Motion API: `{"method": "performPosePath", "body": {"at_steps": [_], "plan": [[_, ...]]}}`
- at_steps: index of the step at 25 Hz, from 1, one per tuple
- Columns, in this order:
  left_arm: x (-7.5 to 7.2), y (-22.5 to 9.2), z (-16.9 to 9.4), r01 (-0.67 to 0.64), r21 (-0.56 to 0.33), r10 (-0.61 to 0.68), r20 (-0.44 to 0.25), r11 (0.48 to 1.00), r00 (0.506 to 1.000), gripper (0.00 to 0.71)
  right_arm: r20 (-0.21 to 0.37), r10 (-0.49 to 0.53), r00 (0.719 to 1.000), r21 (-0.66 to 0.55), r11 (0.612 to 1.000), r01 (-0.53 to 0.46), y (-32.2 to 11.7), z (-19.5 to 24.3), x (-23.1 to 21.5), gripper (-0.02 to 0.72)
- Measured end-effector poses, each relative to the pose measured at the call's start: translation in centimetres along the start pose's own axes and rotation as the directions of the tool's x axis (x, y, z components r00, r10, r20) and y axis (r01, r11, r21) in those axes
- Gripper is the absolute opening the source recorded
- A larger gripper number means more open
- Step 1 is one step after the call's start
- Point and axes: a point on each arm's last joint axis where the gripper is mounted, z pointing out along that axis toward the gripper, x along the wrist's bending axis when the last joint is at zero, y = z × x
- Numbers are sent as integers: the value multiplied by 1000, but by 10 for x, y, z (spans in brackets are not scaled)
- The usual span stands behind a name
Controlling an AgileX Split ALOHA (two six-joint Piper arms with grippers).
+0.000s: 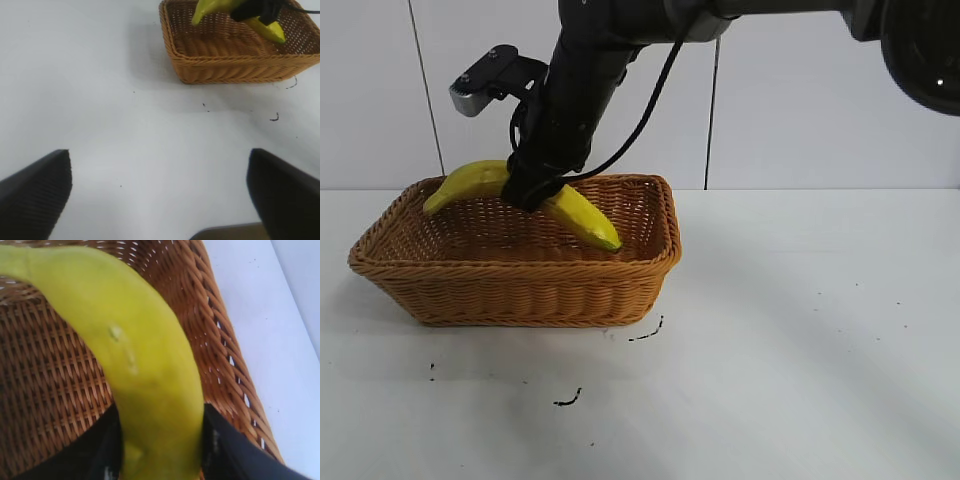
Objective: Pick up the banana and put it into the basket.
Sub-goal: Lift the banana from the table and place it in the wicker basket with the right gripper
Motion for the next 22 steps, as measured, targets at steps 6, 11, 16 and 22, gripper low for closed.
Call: {"method": "performPosePath", "body": {"at_steps": [6,11,16,22], "plan": [[0,0,0,0,0,0,0,1000,1000,690,-16,4,1000,13,1000,-3,-1,0,1,303],[0,0,0,0,0,0,0,1000,1000,690,-22,5,1000,17,1000,-5,-2,0,2,518],[0,0,0,0,0,0,0,1000,1000,690,-12,113,994,9,994,-113,0,-2,0,620],[0,0,0,0,0,0,0,1000,1000,690,2,375,927,33,927,-375,-3,-33,-18,629]]}}
